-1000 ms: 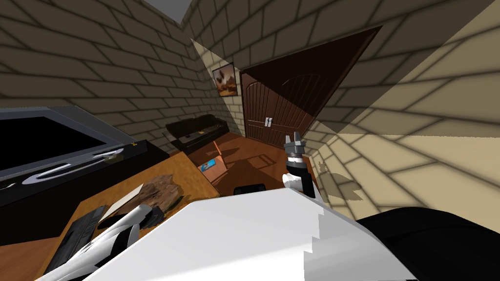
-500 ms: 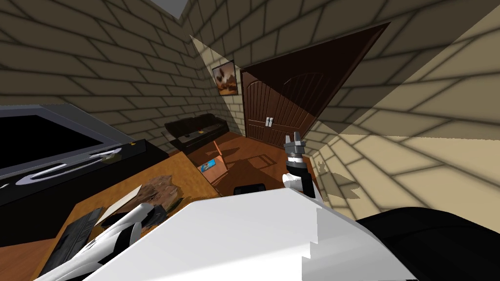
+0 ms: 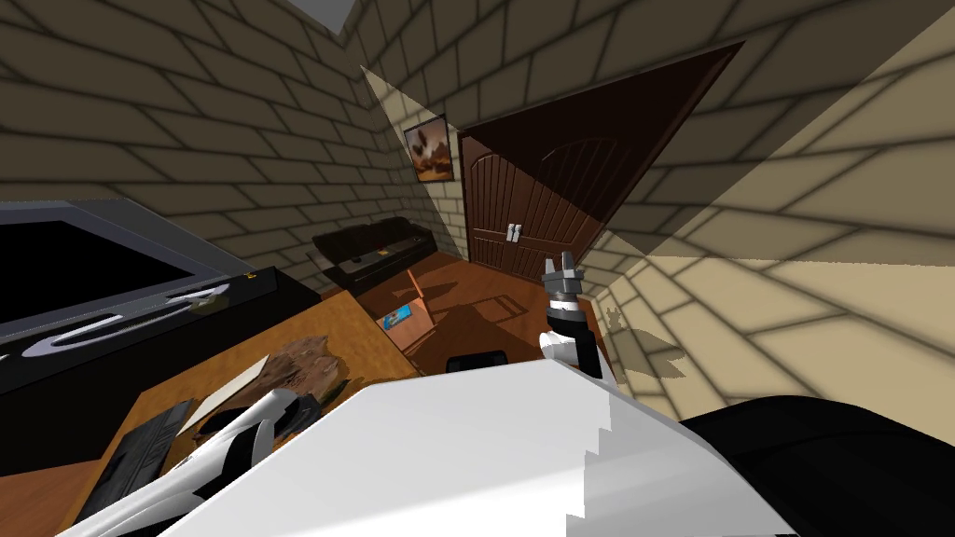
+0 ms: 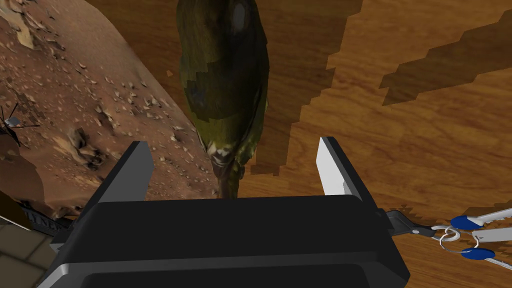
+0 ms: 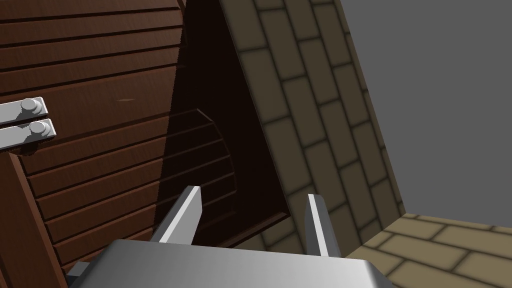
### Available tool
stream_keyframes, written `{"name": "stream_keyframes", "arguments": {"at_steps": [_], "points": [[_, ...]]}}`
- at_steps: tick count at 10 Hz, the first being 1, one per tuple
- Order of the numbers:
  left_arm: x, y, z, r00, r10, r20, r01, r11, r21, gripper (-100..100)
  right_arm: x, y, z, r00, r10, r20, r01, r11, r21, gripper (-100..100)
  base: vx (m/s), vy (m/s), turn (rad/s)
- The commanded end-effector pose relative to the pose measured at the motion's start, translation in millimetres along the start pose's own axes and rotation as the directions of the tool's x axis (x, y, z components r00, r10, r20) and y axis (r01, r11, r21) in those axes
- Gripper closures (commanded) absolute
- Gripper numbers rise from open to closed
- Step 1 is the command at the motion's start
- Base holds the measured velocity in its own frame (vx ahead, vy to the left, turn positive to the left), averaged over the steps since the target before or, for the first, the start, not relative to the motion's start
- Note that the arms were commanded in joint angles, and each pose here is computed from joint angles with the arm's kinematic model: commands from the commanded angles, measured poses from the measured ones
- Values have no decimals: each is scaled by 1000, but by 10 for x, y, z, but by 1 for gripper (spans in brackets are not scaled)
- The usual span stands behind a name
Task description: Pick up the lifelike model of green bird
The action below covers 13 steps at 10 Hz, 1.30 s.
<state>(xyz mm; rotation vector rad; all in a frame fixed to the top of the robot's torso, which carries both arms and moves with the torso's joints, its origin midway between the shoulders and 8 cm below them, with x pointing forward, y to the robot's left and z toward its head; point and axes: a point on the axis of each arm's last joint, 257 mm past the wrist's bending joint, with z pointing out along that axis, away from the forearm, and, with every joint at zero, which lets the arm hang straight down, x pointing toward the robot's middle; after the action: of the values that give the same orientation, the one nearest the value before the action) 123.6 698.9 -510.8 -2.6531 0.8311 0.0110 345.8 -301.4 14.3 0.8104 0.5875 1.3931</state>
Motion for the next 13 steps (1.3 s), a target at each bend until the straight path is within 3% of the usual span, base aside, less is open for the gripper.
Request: {"name": "stream_keyframes", "arguments": {"at_steps": [1,13], "points": [[32,31,22,1000,-23,8,23,1000,-4,-100,0,0,0,1000,0,0,0,1000,0,0,-83,36,-159],[207,208,132,990,-129,49,130,991,-12,-100,0,0,0,1000,0,0,0,1000,0,0,-63,23,-115]]}}
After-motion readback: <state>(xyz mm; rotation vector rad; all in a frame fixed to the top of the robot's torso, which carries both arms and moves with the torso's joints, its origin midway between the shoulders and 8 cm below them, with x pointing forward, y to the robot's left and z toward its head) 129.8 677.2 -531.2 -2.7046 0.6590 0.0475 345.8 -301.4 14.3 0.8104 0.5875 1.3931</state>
